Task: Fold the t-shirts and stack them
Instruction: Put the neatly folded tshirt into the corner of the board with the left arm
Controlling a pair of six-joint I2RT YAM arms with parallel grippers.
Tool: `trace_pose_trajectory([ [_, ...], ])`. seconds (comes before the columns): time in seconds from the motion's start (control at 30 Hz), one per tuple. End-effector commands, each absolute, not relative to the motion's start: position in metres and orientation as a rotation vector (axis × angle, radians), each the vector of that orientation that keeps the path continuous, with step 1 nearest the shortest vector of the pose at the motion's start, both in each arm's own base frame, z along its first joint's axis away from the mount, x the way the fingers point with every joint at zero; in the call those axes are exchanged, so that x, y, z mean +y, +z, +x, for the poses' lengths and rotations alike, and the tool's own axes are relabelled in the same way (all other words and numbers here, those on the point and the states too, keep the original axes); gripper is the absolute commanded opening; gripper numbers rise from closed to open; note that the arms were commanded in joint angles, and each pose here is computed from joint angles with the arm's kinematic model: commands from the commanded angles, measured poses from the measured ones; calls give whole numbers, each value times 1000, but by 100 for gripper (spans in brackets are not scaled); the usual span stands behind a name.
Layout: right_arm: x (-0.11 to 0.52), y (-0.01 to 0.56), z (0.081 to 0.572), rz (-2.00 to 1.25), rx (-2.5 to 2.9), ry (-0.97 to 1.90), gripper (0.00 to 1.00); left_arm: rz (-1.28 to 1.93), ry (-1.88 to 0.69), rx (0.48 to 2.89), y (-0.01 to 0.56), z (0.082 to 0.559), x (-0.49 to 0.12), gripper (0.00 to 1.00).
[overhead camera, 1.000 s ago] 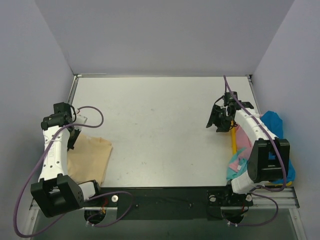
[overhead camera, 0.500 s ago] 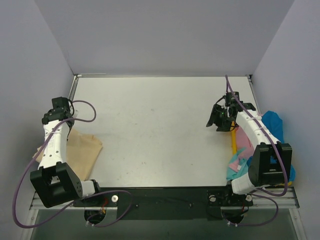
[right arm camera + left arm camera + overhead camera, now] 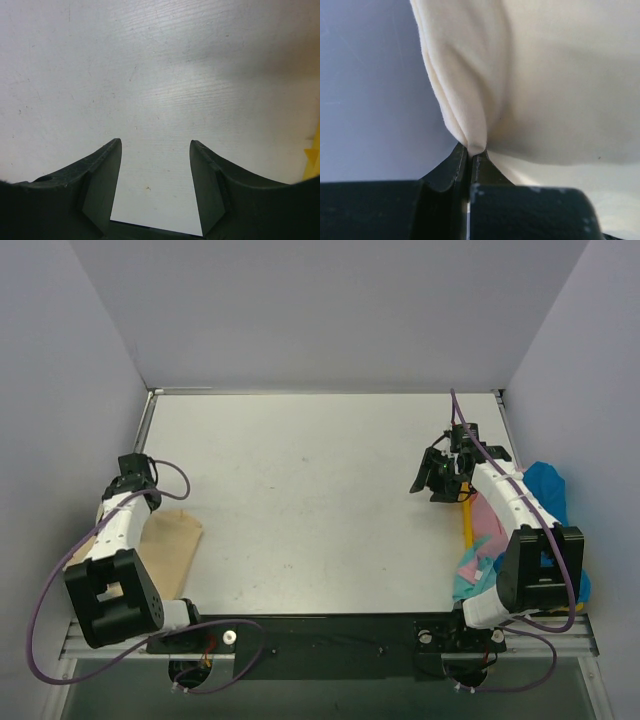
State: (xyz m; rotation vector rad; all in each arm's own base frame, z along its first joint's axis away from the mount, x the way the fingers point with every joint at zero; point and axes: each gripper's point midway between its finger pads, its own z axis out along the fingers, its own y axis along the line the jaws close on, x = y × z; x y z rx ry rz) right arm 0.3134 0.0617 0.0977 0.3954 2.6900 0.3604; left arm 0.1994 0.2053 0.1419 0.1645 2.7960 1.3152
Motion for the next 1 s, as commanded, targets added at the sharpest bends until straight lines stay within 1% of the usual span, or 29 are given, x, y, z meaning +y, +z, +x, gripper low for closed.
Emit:
trace_pose_trajectory([
  [0.0,64,102,317,378,2686,394,52,77,1562,2704,150,200,226,0],
  [0.1,64,101,315,379,2690,393,52,168,1683,2706,143,190,230,0],
  [0.13,65,101,315,379,2691,395,52,157,1696,2681,144,192,231,0],
  [0.27,65,101,315,377,2691,401,52,250,1765,2730,135,182,232,0],
  [0.3,65,101,315,379,2691,402,52,264,1789,2745,133,179,232,25],
  [0.33,66,101,315,379,2693,405,52,295,1794,2773,130,176,231,40],
  [0.37,67,101,316,380,2696,412,52,309,1811,2787,130,173,231,88],
  [0.43,68,101,316,382,2697,424,52,340,1831,2796,135,174,233,89],
  [0.57,69,100,315,380,2699,426,52,298,1829,2693,170,192,237,89],
  [0.6,68,100,314,381,2701,424,52,288,1797,2686,175,195,236,89],
  [0.63,68,97,314,381,2707,420,52,276,1699,2665,177,207,235,86],
  [0.67,68,97,314,382,2708,420,52,268,1629,2693,175,206,231,67],
  [0.7,68,96,314,382,2711,420,52,269,1521,2687,173,218,227,50],
  [0.73,69,95,314,385,2714,424,52,246,1471,2710,167,218,224,17],
  [0.8,69,95,315,385,2717,426,52,218,1352,2725,160,232,219,0],
  [0.87,69,94,316,388,2719,426,52,222,1241,2781,141,238,212,0],
  [0.97,69,95,316,389,2719,422,52,232,1232,2821,115,245,214,0],
])
